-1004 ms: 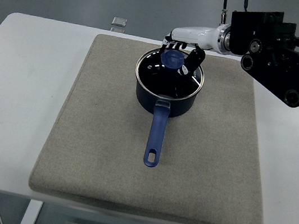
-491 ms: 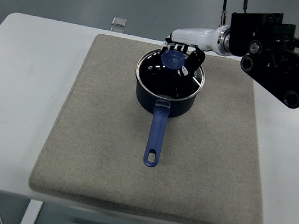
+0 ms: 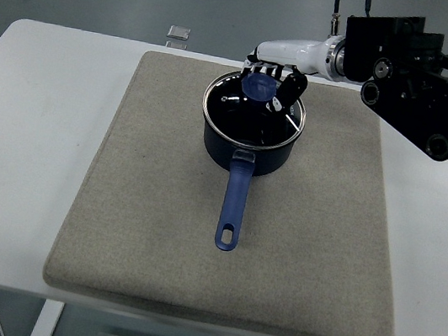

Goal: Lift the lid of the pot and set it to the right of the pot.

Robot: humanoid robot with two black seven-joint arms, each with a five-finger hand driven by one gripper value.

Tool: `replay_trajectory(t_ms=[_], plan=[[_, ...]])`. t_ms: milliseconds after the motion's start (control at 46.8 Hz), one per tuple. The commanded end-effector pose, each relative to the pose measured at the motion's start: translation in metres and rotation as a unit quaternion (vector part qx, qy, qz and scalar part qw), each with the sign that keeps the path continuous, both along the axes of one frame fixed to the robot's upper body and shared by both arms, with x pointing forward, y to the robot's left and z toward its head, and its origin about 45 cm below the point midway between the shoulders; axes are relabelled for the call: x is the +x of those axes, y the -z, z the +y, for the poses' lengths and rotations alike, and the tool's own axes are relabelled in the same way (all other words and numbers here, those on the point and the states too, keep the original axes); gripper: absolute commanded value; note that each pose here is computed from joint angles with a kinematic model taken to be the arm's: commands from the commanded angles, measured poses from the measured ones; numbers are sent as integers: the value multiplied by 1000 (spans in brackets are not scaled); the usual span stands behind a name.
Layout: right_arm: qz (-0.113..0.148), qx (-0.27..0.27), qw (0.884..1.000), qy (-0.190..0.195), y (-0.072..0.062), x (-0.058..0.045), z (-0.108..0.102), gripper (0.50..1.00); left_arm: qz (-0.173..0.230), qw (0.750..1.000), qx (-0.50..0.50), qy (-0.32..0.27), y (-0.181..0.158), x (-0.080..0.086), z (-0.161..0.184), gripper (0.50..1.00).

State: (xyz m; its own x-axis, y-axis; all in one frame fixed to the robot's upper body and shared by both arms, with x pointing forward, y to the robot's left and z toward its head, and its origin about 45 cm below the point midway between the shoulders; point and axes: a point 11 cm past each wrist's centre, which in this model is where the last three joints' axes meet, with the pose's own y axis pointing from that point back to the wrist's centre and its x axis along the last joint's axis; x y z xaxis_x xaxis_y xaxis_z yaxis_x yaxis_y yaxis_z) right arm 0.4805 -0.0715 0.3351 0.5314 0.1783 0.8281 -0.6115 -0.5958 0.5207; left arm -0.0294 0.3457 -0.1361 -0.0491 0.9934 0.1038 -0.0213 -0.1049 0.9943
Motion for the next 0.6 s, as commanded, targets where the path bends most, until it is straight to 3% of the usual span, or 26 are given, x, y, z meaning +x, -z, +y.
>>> replay_trajectory(t_ms=[0, 64, 214, 577], plan=[[0, 2, 1000, 0, -1, 0, 0, 658, 0, 1000, 0, 0, 0, 0, 0, 1000], [0, 3, 1000, 1, -3, 0, 0, 639, 0, 1000, 0, 0, 0, 0, 0, 1000], [2, 1, 1000, 1, -3, 0, 0, 500, 0, 1000, 0, 0, 0, 0, 0, 1000], [0, 3, 1000, 0, -5, 1, 0, 500, 0, 1000, 0, 0, 0, 0, 0, 1000]])
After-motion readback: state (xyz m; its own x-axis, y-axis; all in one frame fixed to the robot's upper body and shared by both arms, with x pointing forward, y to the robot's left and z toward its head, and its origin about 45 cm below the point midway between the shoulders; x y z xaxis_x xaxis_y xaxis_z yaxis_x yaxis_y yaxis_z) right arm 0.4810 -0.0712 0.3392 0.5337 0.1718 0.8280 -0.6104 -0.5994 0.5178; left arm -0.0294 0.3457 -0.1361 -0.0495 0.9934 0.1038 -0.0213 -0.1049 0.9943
